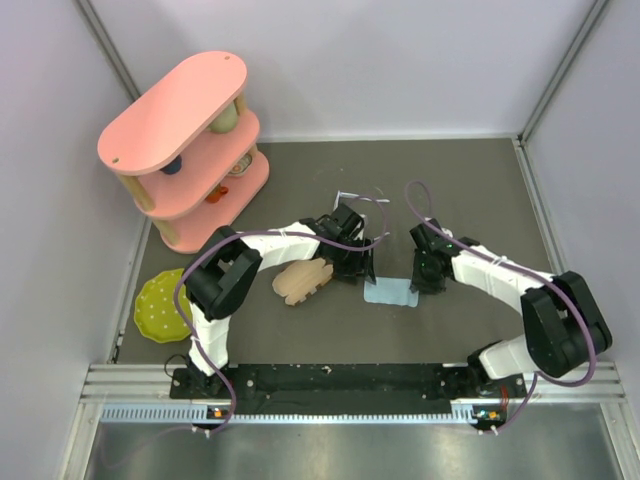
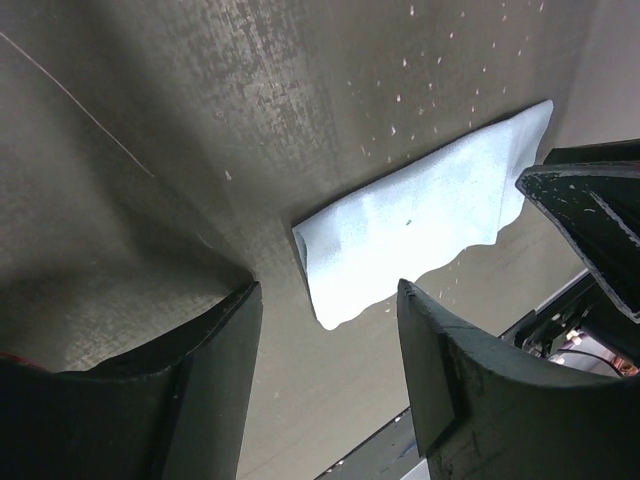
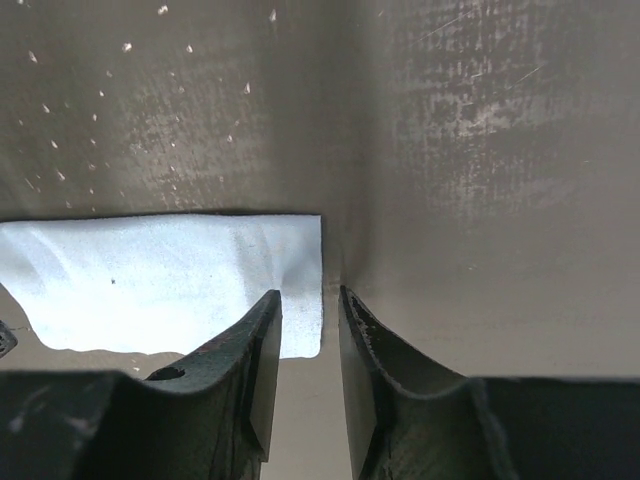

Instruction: Organize the sunglasses

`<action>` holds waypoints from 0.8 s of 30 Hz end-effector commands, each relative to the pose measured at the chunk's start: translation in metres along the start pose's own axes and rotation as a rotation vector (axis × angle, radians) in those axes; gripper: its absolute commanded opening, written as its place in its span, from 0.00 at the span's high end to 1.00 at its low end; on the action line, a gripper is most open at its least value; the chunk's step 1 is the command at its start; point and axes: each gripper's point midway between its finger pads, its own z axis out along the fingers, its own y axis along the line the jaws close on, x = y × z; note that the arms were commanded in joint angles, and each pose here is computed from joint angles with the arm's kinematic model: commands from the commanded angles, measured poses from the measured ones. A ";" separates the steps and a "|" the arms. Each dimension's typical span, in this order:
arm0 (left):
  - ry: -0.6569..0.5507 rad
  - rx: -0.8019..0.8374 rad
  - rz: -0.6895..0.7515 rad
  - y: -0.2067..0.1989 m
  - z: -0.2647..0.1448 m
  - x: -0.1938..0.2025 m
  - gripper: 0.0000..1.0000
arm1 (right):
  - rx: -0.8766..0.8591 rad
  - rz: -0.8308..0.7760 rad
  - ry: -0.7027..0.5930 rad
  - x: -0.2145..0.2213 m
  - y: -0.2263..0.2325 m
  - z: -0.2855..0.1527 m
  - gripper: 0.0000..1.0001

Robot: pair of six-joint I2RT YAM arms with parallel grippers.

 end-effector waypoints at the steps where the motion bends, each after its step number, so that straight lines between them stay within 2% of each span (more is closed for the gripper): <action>1: -0.042 0.006 0.017 -0.010 -0.005 -0.013 0.39 | -0.009 0.011 -0.071 -0.017 0.004 -0.013 0.69; 18: -0.031 -0.006 0.018 -0.007 -0.004 -0.010 0.40 | -0.005 -0.027 0.015 -0.004 0.007 0.012 0.69; 24: -0.029 -0.010 0.015 -0.006 -0.004 -0.009 0.39 | 0.025 -0.052 0.077 0.007 0.005 0.026 0.84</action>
